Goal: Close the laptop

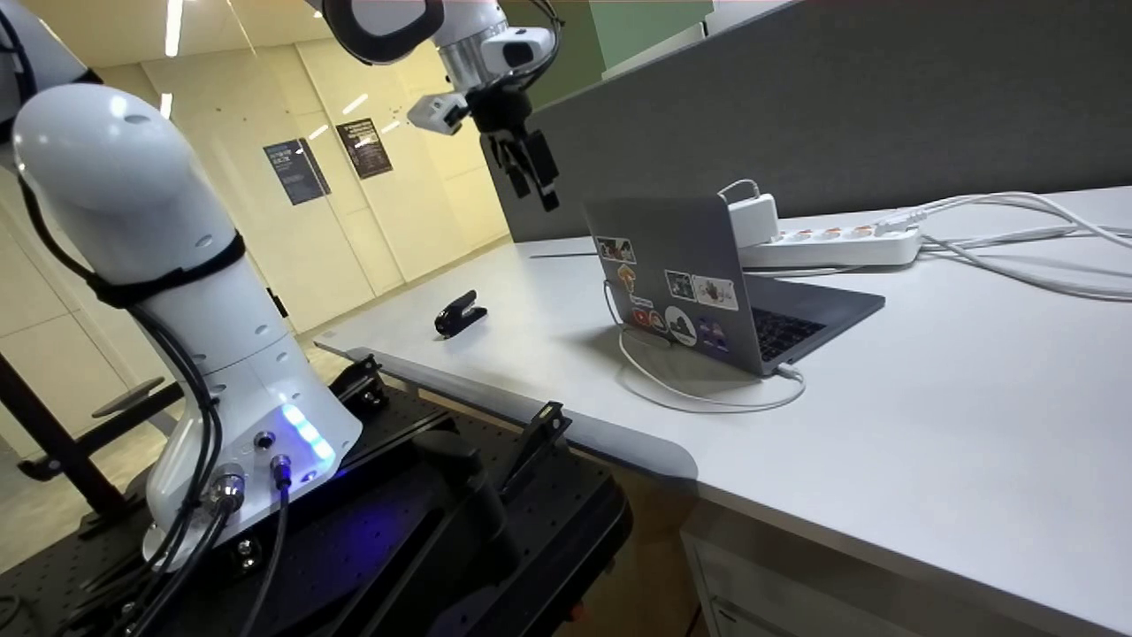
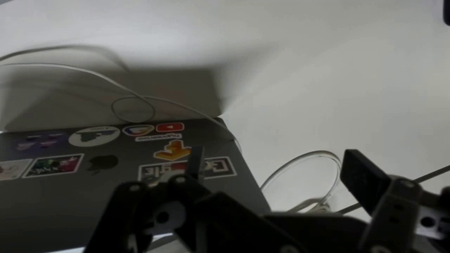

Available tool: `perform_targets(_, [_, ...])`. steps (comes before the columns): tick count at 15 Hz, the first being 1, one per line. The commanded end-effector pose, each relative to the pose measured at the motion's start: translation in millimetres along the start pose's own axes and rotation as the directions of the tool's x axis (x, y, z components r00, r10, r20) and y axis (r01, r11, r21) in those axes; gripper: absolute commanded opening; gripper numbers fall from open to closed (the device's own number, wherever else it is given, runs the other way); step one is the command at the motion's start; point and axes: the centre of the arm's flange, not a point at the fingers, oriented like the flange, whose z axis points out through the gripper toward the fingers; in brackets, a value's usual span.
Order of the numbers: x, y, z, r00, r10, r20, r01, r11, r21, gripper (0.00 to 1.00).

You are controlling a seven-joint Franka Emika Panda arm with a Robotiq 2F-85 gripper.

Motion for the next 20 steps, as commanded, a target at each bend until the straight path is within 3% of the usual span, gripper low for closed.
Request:
perform_targets(1, [-1,10,2,1.0,0.008,0.007,-0.008,1.0,-0.002,1.0])
perform_targets(5, [-1,16,3,1.0,0.013,0.012,-0.013,1.0,-0.002,1.0])
perform_targets(8, [0,20,7,0.999,0.034,-0.02,-0.034,0.998,-0.048,1.0])
perform_targets(16, [5,74,17,0.986,0.152,-0.073,-0.162,0.974,-0.156,1.0])
perform_targets(20, [13,94,25,0.977,0.189,-0.098,-0.203,0.965,-0.165,1.0])
